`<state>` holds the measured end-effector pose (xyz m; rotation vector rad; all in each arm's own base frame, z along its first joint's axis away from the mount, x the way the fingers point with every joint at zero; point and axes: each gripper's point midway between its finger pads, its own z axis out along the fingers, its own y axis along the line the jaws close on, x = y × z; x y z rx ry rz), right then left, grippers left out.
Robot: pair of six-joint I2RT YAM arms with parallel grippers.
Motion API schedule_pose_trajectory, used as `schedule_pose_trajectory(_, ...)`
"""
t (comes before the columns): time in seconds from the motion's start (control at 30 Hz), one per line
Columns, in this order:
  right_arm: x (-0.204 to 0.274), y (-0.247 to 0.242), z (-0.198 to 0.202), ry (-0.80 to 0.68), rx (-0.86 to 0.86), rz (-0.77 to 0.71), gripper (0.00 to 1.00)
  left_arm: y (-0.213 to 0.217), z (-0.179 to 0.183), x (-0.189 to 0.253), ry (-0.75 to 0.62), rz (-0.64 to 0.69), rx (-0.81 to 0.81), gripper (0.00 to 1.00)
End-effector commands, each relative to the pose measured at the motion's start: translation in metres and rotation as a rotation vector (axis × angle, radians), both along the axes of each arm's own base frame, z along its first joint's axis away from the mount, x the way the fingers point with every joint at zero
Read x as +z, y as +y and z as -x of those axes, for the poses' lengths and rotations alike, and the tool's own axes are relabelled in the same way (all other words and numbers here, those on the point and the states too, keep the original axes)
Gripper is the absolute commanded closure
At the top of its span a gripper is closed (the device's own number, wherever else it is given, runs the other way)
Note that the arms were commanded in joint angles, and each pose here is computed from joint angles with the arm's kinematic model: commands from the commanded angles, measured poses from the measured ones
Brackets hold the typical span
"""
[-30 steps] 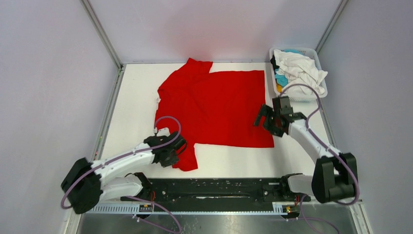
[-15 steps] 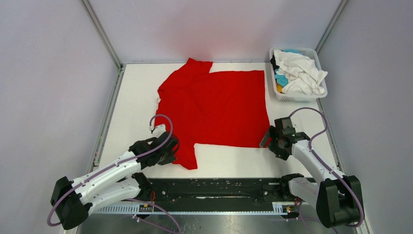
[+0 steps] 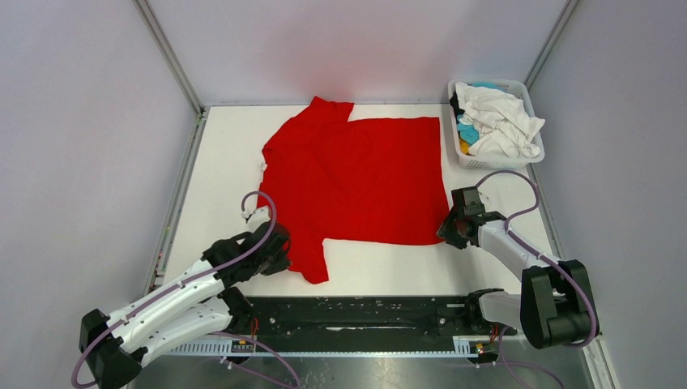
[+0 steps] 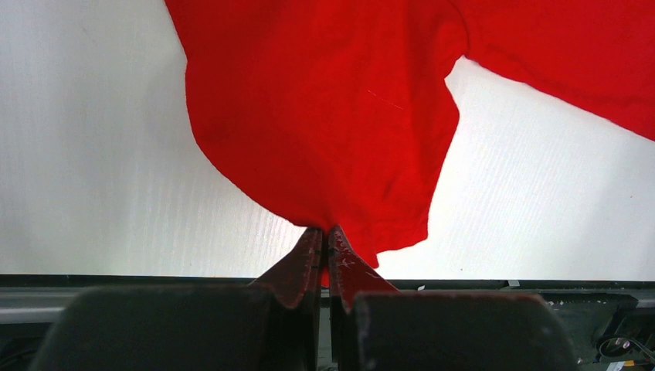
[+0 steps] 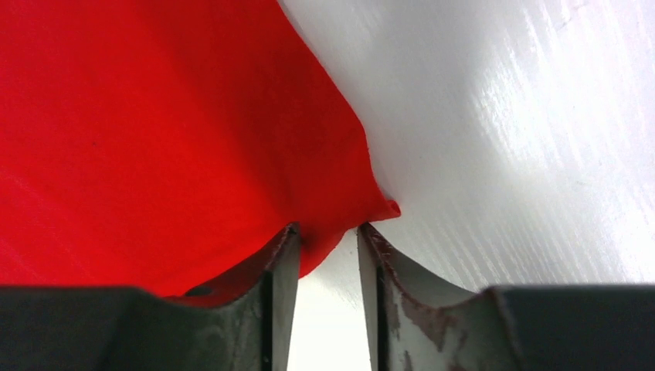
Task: Fold and stack the t-shirts
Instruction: Grab the side of the flattened tshirt closest away from the robot with both arms
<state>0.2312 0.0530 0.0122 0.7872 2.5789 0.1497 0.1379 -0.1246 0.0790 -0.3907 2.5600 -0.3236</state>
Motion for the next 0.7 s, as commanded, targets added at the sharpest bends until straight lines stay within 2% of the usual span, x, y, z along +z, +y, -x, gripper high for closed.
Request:
schedule_pose_trajectory(0.0,-0.009,-0.012,0.004,0.038,-0.013,0.064,0.64,0.000,0.002,-0.003,0.013,0.003,0.015,1.00)
schedule_pose_trajectory(0.13,-0.009,-0.006,0.008,0.051,0.016,0.035,0.89,0.002,0.003,-0.002,0.014,0.003,0.022,1.00)
schedule_pose_trajectory(0.2,-0.008,-0.004,0.017,0.073,0.030,0.024,0.96,0.004,0.006,-0.001,0.023,0.005,0.028,1.00)
schedule_pose_trajectory(0.37,0.003,-0.007,0.053,0.140,0.035,0.015,0.99,0.014,0.025,-0.003,0.100,0.001,0.067,1.00)
schedule_pose_trajectory(0.5,0.013,-0.013,0.077,0.156,0.016,0.023,0.99,0.015,0.044,-0.012,0.187,0.021,0.069,1.00)
schedule_pose_trajectory(0.67,0.018,-0.011,0.098,0.167,0.012,-0.009,0.97,0.023,0.064,-0.009,0.233,0.032,0.079,1.00)
